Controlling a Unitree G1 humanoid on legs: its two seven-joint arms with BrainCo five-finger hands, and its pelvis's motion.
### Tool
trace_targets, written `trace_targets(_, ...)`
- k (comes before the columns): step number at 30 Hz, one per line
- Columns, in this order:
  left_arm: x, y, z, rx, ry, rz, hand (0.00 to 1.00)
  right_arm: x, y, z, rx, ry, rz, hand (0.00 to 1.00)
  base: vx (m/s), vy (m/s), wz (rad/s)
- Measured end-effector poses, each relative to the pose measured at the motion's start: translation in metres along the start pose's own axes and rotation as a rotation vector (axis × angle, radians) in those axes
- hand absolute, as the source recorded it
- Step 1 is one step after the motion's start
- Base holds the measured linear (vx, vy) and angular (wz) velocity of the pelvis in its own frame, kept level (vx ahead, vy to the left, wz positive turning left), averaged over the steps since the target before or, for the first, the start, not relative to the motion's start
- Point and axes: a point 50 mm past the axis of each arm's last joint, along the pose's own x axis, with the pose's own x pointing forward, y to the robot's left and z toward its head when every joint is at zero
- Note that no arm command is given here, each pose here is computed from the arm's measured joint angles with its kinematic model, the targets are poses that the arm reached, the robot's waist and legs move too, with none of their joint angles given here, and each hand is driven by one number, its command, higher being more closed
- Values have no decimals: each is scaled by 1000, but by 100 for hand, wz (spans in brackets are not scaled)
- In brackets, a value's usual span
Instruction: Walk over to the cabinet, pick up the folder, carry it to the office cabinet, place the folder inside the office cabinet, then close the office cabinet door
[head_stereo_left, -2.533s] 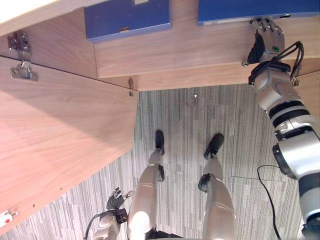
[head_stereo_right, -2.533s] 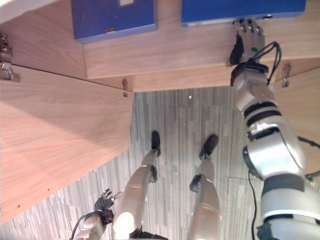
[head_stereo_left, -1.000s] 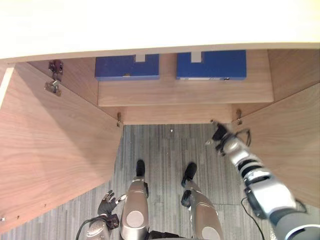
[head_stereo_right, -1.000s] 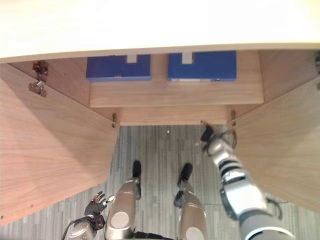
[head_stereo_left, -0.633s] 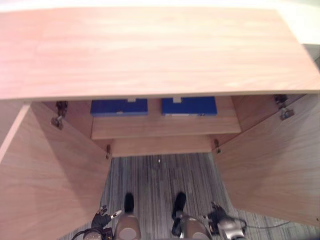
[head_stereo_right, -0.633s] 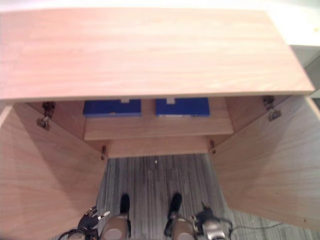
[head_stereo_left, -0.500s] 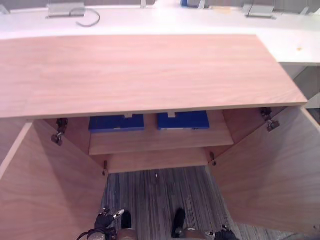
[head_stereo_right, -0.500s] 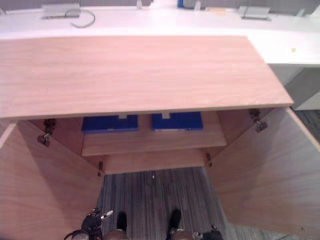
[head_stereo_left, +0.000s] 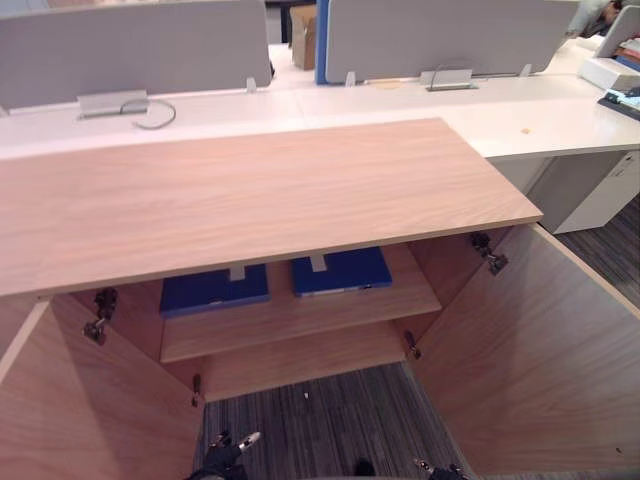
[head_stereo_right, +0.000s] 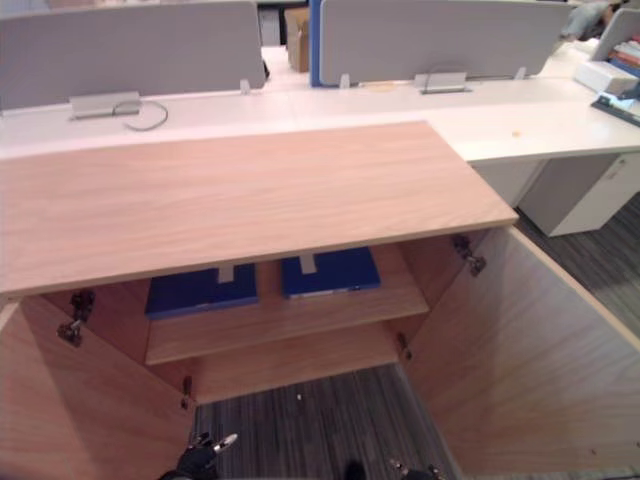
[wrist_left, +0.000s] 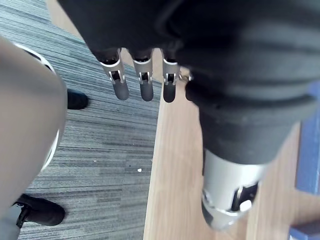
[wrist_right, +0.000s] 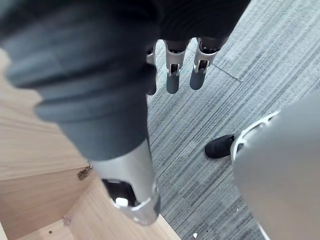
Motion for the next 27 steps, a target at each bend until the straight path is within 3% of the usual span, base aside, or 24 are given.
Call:
trace_targets(4, 0, -27, 6, 133, -32, -96, 0, 5, 0, 22, -86, -44, 10, 0, -55, 121, -75)
trace_targets(12, 1, -16, -2, 294, 2, -96, 0, 4, -25, -6, -5, 52, -59, 0, -6, 141, -46)
trace_targets(17, -1, 7, -14, 235, 51, -26, 0, 4, -38, -14, 111, 85, -96, 0, 80, 37, -11)
trace_targets(22, -5, 29, -24, 62, 85, 71, 0, 4, -40, -14, 157, 86, -90, 0, -9, 54, -26)
trace_targets(27, -6, 35, -26, -14, 89, 106, 0, 6, -32, 8, 228, 17, -66, 0, -68, 48, -64)
